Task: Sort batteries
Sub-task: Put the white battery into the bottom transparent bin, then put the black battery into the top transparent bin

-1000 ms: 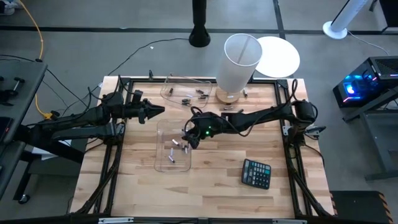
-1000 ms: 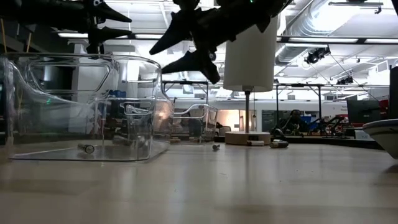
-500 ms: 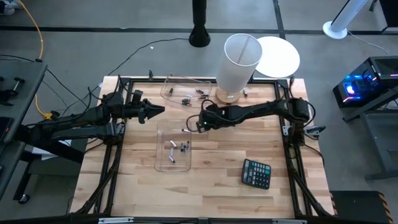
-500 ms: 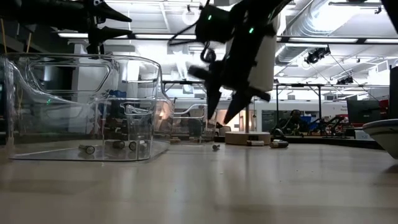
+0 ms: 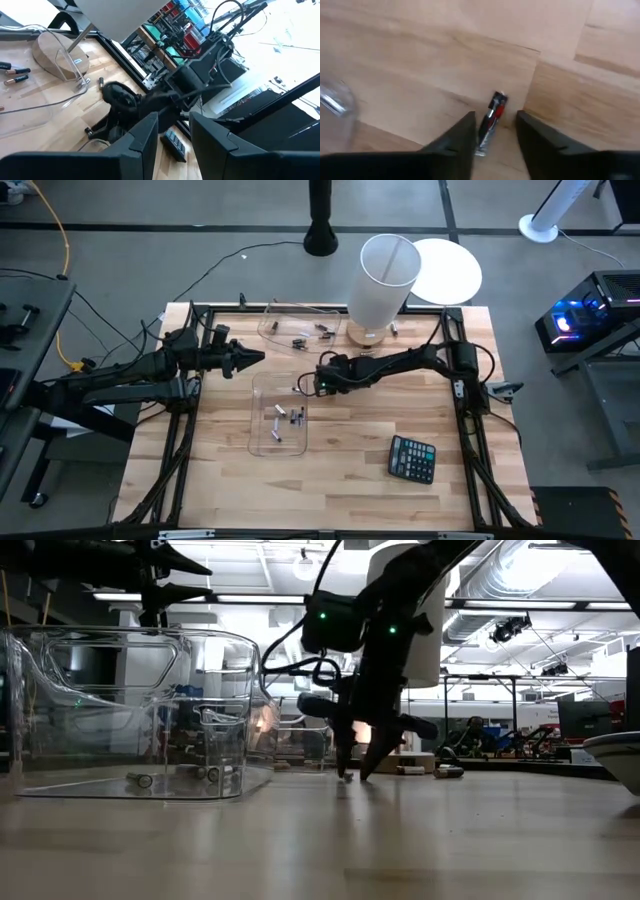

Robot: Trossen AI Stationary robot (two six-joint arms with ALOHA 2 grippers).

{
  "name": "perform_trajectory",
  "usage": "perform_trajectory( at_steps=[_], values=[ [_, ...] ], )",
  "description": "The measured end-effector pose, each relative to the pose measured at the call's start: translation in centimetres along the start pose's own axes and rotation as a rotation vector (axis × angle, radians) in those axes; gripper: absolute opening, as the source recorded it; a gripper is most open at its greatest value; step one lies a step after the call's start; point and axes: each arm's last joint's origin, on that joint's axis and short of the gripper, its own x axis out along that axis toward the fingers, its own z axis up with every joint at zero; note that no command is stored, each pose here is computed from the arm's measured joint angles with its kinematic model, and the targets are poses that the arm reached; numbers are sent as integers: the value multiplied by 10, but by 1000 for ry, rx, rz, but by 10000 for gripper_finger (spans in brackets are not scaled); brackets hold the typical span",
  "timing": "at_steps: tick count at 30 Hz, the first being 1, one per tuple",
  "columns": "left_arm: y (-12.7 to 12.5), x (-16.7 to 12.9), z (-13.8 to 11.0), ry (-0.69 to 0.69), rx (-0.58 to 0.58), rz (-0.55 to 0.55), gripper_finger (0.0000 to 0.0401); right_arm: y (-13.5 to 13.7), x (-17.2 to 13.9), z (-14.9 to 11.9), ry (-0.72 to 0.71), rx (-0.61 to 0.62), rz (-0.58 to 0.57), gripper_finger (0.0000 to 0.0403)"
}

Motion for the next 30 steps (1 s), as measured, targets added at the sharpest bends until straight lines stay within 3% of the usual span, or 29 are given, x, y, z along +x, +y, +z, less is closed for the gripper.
perform_trajectory(
  at_steps=[4,6,8,14,18,22,30],
  values=[
    [0,0,0,2,18,-2,106,1,-18,-11,-9,-141,-2,23],
    [0,0,0,2,34,-2,106,3,-36,-10,-8,-177,55,19],
    [0,0,0,2,34,-2,106,11,-61,-5,-64,-217,159,24],
    [0,0,0,3,52,-2,106,45,-117,6,-297,-360,624,7],
    [0,0,0,2,53,-2,106,59,-121,5,-294,-426,824,16],
    [0,0,0,4,52,-2,106,61,-104,0,-240,-442,800,38],
    [0,0,0,7,36,-6,106,52,-109,7,-228,-414,740,162]
  ],
)
